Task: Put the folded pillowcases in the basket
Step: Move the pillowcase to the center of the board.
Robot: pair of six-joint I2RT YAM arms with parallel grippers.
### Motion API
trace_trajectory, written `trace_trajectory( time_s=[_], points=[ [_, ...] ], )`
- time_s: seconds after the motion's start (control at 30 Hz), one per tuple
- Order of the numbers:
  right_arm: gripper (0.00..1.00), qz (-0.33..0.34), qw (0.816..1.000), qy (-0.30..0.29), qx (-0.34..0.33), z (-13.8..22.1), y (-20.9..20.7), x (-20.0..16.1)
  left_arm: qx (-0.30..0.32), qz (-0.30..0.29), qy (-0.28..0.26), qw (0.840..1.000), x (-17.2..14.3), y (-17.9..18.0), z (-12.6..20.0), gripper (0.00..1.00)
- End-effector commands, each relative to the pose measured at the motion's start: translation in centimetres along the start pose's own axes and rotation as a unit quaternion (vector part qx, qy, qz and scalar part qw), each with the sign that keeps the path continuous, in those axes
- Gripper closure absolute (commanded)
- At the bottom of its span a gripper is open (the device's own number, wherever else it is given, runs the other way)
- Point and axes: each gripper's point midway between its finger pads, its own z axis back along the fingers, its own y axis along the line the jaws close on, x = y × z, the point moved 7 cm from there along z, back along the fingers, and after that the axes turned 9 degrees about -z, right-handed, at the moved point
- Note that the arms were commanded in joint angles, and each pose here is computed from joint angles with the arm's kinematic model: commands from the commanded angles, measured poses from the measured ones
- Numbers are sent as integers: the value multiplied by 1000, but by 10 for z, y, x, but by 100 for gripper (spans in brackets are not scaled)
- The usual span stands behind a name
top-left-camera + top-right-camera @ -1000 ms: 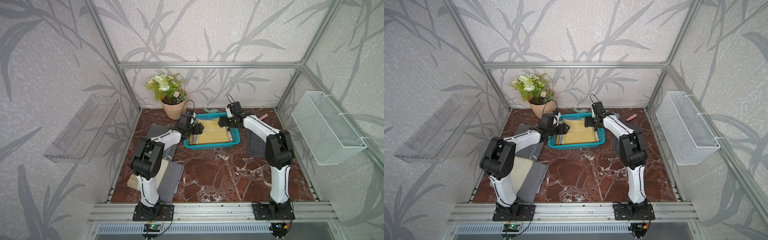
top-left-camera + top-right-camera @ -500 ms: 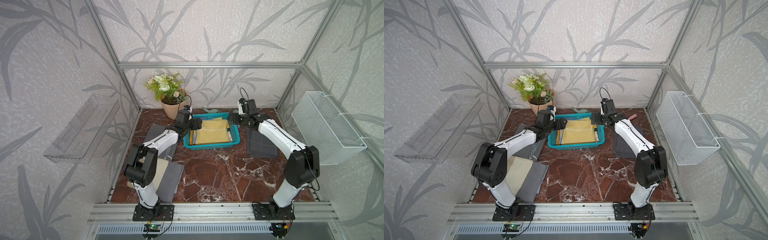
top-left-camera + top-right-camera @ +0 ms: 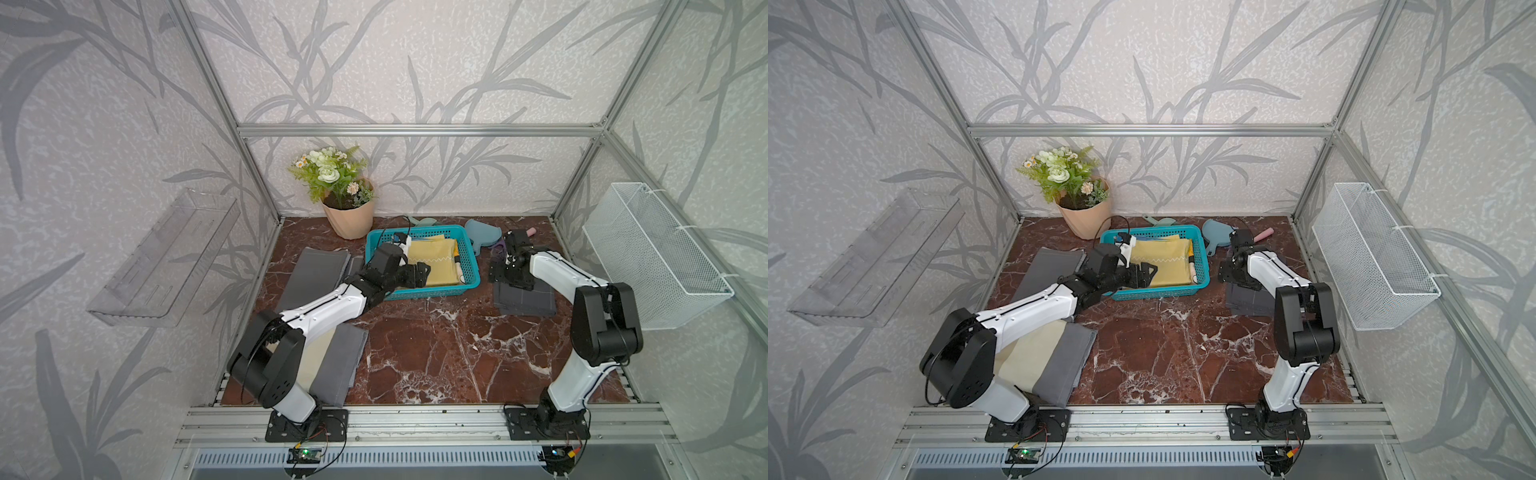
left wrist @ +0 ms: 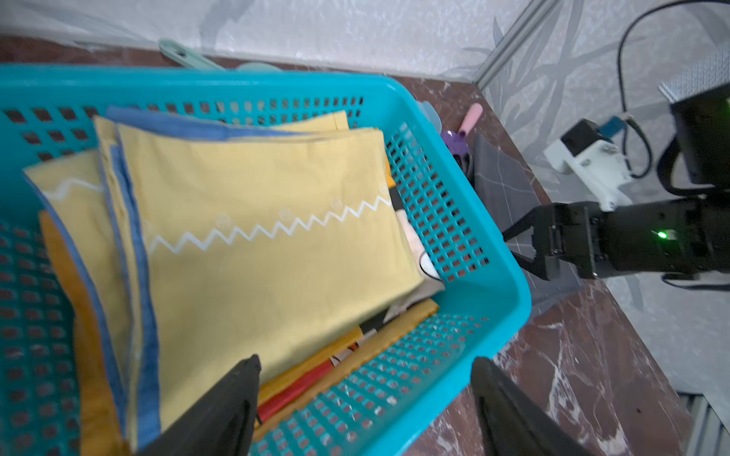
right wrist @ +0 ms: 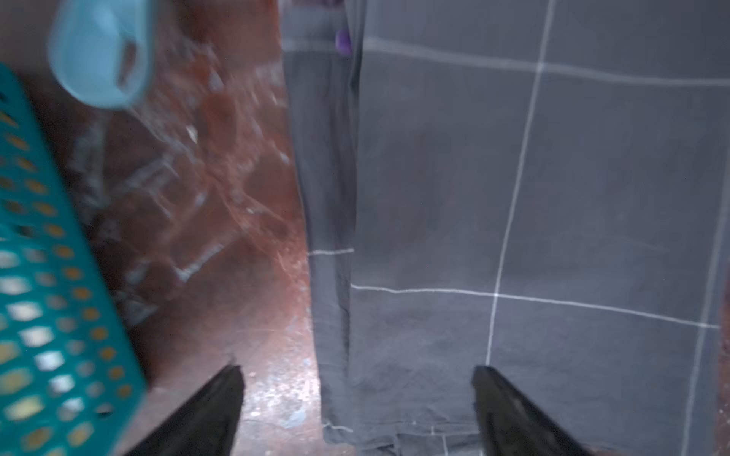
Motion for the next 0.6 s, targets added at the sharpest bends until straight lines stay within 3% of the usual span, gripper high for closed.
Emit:
trace_trajectory(
  time_s=[0.0,0.03,0.23,0.3,0.4,0.47,0.57],
  points=[
    [33,-8,999,28,-17,-12,-7,-14,-5,12,-17,1000,-2,-7,11,15],
    [37,-10,999,32,-20,-15,-8,-17,-5,13,-13,1000,-7,-8,11,15],
    [39,-14,998,58,-32,-32,-14,-31,-4,19,1,1000,-24,-6,14,14],
    [52,-13,997,69,-33,-35,-15,-34,-2,22,1,1000,-27,-5,15,14],
    [84,-17,996,77,-30,-35,-16,-40,-1,24,3,1000,-30,-4,16,14],
    [99,-22,996,84,-19,-34,-17,-47,2,24,3,1000,-32,-3,17,14],
    [100,-24,995,96,-7,-29,-17,-63,6,24,3,1000,-33,-2,19,14]
  ],
)
